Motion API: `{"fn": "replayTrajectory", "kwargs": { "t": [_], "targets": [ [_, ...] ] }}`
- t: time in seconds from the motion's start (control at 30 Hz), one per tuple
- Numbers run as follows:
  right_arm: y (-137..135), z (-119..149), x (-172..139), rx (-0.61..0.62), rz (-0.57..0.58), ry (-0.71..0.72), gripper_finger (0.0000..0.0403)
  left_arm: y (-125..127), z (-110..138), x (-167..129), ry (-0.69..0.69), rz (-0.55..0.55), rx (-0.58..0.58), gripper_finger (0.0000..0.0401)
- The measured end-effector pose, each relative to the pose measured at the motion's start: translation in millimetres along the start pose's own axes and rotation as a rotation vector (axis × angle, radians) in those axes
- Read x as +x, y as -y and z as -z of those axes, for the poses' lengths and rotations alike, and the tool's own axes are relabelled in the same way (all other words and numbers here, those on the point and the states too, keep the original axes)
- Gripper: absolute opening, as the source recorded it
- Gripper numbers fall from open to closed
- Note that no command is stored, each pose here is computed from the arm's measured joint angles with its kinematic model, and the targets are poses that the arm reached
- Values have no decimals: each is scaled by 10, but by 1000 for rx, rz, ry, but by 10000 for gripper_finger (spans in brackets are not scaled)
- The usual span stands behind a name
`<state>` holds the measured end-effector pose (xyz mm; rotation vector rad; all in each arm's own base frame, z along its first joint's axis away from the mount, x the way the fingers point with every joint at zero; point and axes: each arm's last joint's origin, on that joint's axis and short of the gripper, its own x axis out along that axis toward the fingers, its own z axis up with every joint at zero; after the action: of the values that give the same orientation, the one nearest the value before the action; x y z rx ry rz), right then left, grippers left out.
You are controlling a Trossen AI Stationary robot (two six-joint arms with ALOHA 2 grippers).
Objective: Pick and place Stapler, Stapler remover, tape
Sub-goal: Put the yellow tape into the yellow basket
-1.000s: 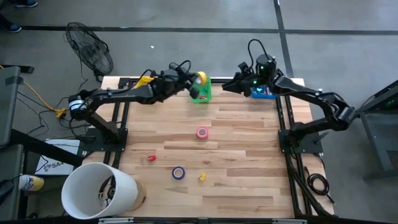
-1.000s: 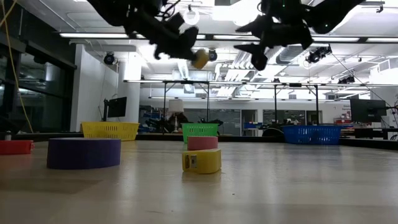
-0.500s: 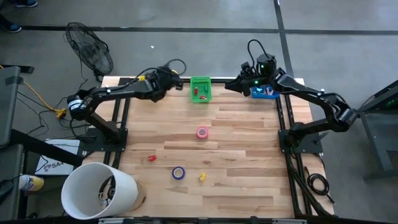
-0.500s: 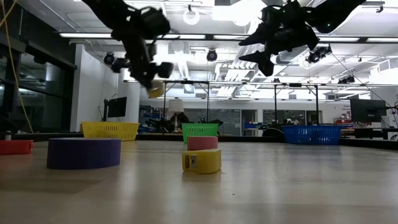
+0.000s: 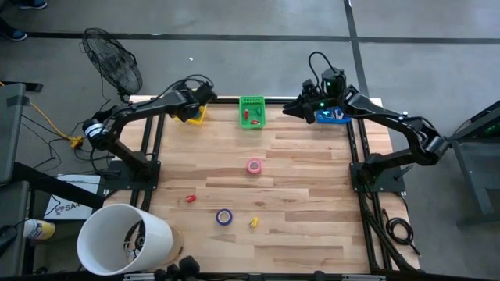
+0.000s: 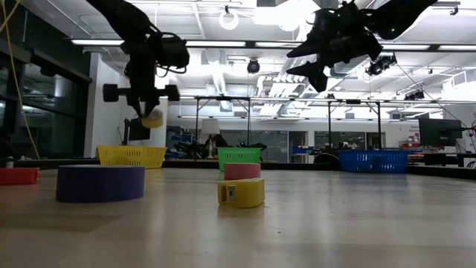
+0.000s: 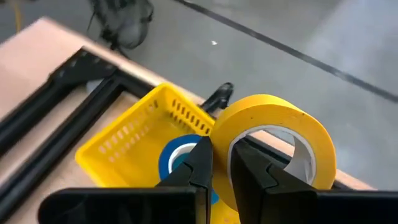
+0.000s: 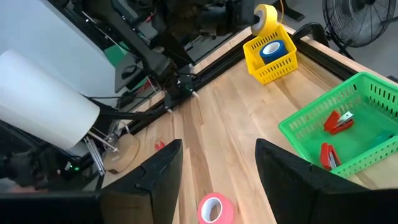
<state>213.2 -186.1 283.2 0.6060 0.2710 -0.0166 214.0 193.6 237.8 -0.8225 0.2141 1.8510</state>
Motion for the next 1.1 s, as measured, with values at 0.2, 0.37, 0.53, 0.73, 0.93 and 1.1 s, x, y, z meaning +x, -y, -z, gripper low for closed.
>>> {"fn": "replayTrajectory", "kwargs": {
  "t": [0.2,0.37,0.53,0.73,0.93,1.1],
  "targets": [
    [1,2,0,-40,0,-1,193,-44,87,90,-7,-84,-136,31],
    [1,2,0,-56,0,-1,193,-103,178,167,33,-178,-234,31],
    [1,2,0,-68,0,-1,193,-141,239,220,69,-235,-303,31],
    [1,3,0,-78,0,-2,193,-161,359,326,83,-301,-328,32],
    [2,5,0,-75,1,-4,193,-170,437,426,100,-343,-330,32],
    [5,15,0,-65,3,-12,193,-202,408,453,145,-363,-303,32]
  ]
}}
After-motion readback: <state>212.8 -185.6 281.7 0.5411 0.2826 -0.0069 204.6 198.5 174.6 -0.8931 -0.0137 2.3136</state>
